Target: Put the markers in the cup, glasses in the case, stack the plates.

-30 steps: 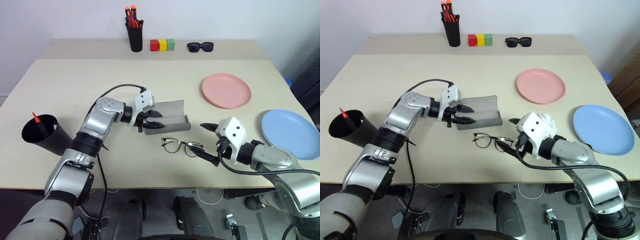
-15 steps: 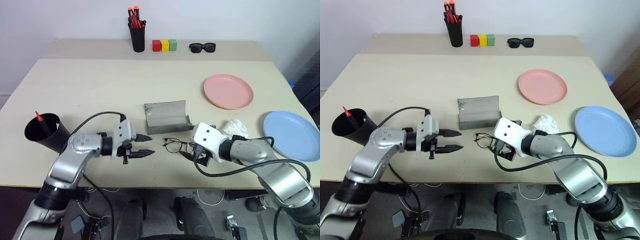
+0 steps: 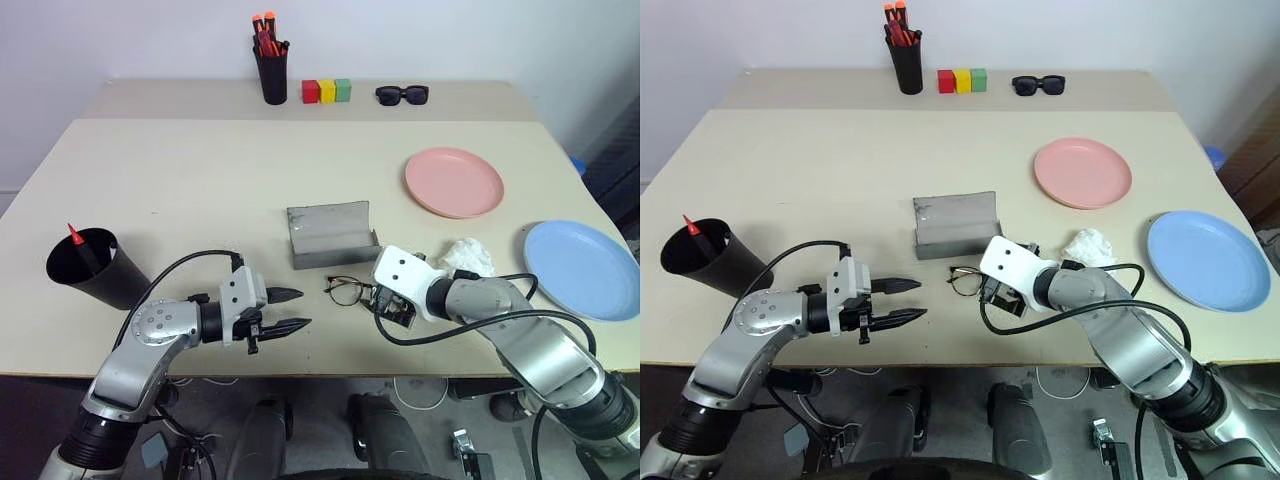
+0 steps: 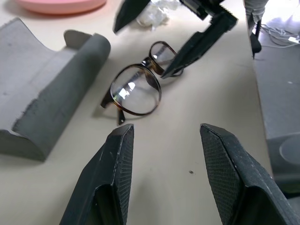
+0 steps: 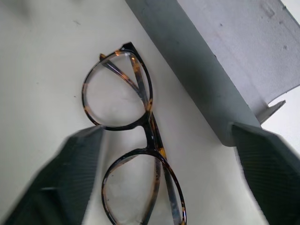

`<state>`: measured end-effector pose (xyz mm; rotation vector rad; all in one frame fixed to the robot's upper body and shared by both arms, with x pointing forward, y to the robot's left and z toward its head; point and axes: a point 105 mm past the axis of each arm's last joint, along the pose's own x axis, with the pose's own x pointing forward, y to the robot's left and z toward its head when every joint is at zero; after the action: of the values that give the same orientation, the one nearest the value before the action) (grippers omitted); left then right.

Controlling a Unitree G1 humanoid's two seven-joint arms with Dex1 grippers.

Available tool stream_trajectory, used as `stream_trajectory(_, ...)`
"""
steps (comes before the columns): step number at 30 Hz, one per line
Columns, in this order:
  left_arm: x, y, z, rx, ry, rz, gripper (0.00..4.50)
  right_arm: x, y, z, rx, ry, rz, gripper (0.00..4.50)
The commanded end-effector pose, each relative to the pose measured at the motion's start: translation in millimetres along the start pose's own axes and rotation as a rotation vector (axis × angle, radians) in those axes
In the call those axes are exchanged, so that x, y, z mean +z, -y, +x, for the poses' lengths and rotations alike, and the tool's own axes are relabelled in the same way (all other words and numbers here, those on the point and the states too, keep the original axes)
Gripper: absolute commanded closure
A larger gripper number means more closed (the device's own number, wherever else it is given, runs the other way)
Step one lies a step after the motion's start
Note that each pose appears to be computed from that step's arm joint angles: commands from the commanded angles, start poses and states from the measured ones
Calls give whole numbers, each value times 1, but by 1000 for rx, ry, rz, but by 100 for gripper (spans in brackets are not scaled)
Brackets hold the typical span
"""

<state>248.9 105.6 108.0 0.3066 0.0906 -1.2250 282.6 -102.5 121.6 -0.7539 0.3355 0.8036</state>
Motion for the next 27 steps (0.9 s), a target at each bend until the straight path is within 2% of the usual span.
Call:
stream_trajectory(1, -1, -1, -2, 23, 8, 21, 221, 9, 4, 1, -26, 27, -14, 238)
stream_trajectory(5, -6, 0, -1, 27, -2, 30, 221, 6, 2, 4, -21, 17, -9, 441)
stream_trajectory(21, 1, -4, 2, 59, -1, 55, 221, 7, 0, 4, 12, 24, -58, 446)
stream_trajectory(27, 4, -8, 1, 76, 2, 59, 221, 17, 4, -1, 13, 54, -97, 446)
